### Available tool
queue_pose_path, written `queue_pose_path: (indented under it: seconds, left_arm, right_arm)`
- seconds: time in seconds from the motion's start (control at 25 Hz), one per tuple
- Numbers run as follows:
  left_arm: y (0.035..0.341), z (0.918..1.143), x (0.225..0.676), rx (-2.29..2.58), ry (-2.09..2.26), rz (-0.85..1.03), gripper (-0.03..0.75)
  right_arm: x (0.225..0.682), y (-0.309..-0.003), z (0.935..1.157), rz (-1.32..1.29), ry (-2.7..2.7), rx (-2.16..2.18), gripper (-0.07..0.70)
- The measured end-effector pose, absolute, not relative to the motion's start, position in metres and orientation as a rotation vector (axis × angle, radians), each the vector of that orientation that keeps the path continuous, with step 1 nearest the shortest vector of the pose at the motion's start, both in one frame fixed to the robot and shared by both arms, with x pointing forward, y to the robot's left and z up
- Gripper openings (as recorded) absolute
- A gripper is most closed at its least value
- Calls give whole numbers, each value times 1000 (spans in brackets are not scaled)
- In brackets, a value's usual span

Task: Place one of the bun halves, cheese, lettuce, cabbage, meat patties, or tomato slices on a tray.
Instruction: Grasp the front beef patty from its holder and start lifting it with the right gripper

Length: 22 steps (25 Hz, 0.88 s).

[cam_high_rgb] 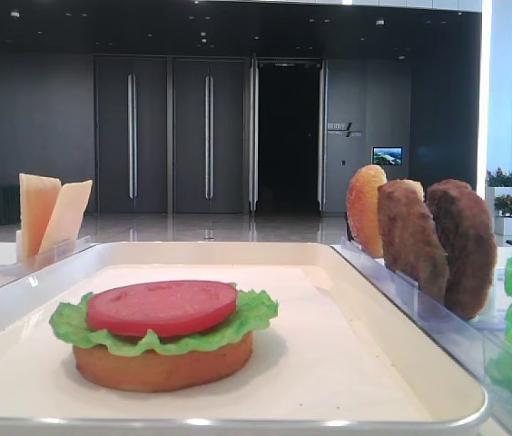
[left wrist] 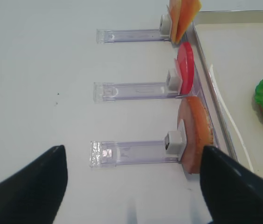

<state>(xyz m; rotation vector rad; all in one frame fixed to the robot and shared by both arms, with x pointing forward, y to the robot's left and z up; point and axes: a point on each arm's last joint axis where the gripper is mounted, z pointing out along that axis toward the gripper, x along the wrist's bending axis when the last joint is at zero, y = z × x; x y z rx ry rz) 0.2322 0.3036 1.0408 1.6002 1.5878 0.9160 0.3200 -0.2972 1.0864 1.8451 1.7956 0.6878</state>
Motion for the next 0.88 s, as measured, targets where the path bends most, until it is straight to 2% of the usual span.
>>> queue_pose_path:
  seconds: [0.12, 0.36, 0.6, 0.88]
  left_arm:
    - [304, 1041, 232, 1600, 1588, 916, 692]
    - [304, 1041, 232, 1600, 1588, 916, 692]
    - [304, 1041, 232, 1600, 1588, 916, 692]
    - [304, 1041, 232, 1600, 1588, 917, 692]
  right_arm:
    - [356, -295, 1098, 651, 1838, 1894, 464]
    - [431, -294, 1106, 547, 1927, 1953, 464]
    - [479, -293, 1101, 485, 1972, 1987, 464]
    - [507, -293, 1089, 434, 2011, 2009, 464]
